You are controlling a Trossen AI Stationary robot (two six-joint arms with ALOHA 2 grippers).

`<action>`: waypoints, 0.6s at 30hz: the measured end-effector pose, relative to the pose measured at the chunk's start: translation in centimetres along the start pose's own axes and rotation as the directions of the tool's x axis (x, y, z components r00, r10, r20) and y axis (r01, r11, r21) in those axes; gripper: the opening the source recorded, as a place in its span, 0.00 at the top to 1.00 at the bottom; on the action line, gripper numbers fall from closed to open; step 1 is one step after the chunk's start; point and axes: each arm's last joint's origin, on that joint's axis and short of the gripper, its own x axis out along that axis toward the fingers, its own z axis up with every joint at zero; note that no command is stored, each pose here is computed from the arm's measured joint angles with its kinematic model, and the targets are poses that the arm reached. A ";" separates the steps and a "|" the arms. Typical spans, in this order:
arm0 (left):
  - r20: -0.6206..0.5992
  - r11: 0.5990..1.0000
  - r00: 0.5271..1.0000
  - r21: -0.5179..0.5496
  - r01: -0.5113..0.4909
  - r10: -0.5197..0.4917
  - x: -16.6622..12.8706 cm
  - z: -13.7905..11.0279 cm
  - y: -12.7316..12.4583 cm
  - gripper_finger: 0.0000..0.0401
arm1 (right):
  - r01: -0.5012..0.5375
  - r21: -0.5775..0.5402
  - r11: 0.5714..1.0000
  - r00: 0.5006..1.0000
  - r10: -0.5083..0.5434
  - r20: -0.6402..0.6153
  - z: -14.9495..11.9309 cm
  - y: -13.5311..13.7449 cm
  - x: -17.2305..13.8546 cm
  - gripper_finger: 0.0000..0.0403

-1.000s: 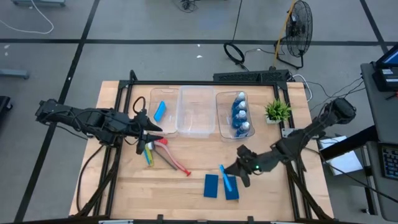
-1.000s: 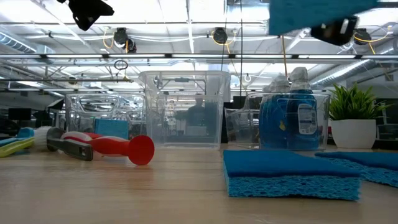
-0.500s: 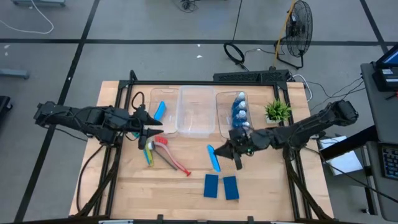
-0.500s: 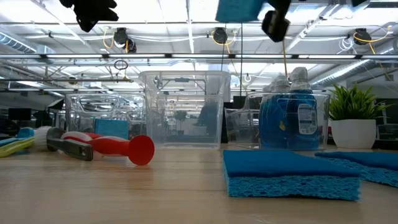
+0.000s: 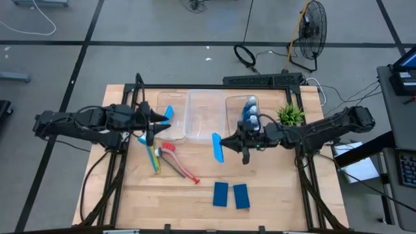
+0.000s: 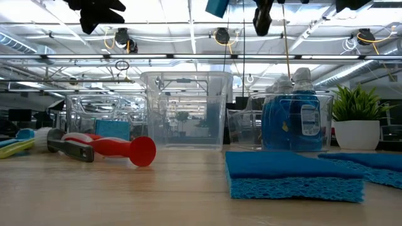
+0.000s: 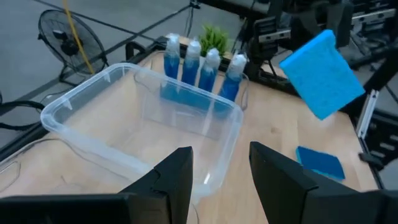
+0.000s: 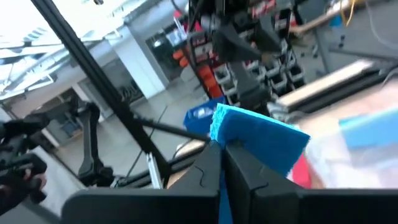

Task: Pick & Place Kitchen Sink Supplies
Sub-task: Put the blue sponge into the left transparent bin

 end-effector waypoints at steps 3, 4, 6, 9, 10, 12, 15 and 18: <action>0.014 0.999 1.000 -0.037 -0.008 0.008 0.1 0.2 0.2 0.59 | -0.031 -0.026 0.999 0.998 0.032 0.053 0.8 -0.2 0.0 1.00; 0.015 0.999 1.000 -0.049 -0.012 0.012 0.1 0.2 0.2 0.59 | -0.041 -0.034 0.999 0.996 0.043 0.078 1.1 -0.2 0.0 1.00; 0.017 0.997 1.000 -0.071 -0.016 0.017 0.1 0.2 0.3 0.59 | -0.067 -0.049 0.997 0.990 0.073 0.120 1.8 -0.4 0.0 1.00; 0.028 0.994 1.000 -0.109 -0.005 0.008 0.1 0.4 0.3 0.59 | -0.086 -0.075 0.993 0.982 0.097 0.162 2.5 -0.7 -0.1 1.00; 0.036 0.992 0.999 -0.125 0.016 -0.012 0.1 0.5 0.3 0.59 | -0.088 -0.080 0.993 0.979 0.101 0.178 2.8 -0.9 -0.1 1.00; 0.053 0.986 0.997 -0.153 0.068 -0.060 0.3 0.8 0.1 0.59 | -0.103 -0.091 0.991 0.972 0.120 0.204 3.3 -1.2 -0.1 1.00; 0.076 0.973 0.988 -0.183 0.143 -0.131 0.4 1.2 -0.2 0.59 | -0.124 -0.105 0.987 0.964 0.145 0.221 3.8 -1.7 0.1 1.00; 0.090 0.960 0.979 -0.200 0.197 -0.183 0.8 1.4 -0.5 0.59 | -0.162 -0.122 0.979 0.955 0.187 0.230 4.1 -2.1 0.7 1.00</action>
